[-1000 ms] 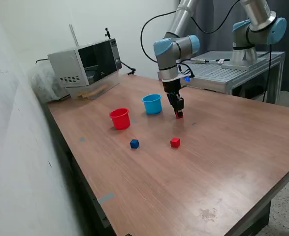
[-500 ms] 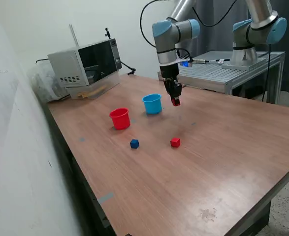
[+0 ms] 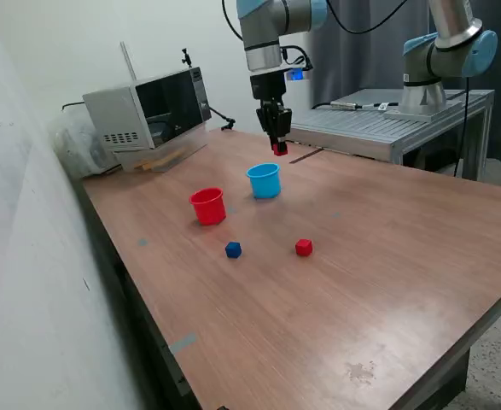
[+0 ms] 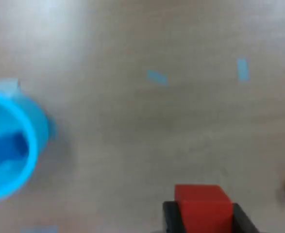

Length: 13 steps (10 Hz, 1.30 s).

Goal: Place red objects in the red bin, and blue objects in the blue bin.

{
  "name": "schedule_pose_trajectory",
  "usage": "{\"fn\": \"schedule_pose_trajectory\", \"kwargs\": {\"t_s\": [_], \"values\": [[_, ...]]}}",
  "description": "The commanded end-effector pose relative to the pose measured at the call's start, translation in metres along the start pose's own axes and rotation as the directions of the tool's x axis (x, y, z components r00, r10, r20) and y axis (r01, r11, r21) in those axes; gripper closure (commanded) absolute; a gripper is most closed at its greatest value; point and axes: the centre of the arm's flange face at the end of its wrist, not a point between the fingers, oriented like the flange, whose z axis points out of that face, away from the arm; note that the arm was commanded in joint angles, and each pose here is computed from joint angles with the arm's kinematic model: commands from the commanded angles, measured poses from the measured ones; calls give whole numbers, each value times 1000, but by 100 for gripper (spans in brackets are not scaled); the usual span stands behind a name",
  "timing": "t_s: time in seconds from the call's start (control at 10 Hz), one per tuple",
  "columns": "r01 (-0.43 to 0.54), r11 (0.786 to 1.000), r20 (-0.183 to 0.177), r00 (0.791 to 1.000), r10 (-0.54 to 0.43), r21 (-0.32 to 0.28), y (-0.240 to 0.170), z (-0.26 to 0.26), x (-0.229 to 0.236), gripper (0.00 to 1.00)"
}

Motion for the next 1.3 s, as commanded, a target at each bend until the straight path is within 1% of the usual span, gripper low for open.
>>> {"fn": "schedule_pose_trajectory", "kwargs": {"t_s": [0.0, 0.1, 0.2, 0.3, 0.4, 0.6, 0.7, 0.8, 0.9, 1.0, 1.2], "values": [[12, 999, -2, 1000, -12, -48, 37, -17, -2, 100], [9, 999, -2, 1000, -9, -53, 50, -16, -4, 100], [-9, 997, -1, 1000, 9, -74, 66, -20, -18, 100], [2, 995, 0, 1000, -2, -96, 83, -22, -23, 100], [-9, 993, 3, 1000, 10, -117, 102, -23, -45, 100], [-36, 992, 9, 999, 37, -123, 124, -10, -77, 100], [-56, 992, 17, 998, 59, -117, 130, 0, -94, 100], [-60, 992, 37, 997, 64, -108, 131, 11, -101, 100], [-61, 992, 44, 997, 66, -114, 134, 23, -104, 100], [-60, 990, 59, 996, 68, -125, 137, 31, -106, 100], [-63, 990, 60, 996, 71, -129, 144, 52, -108, 100]]}}
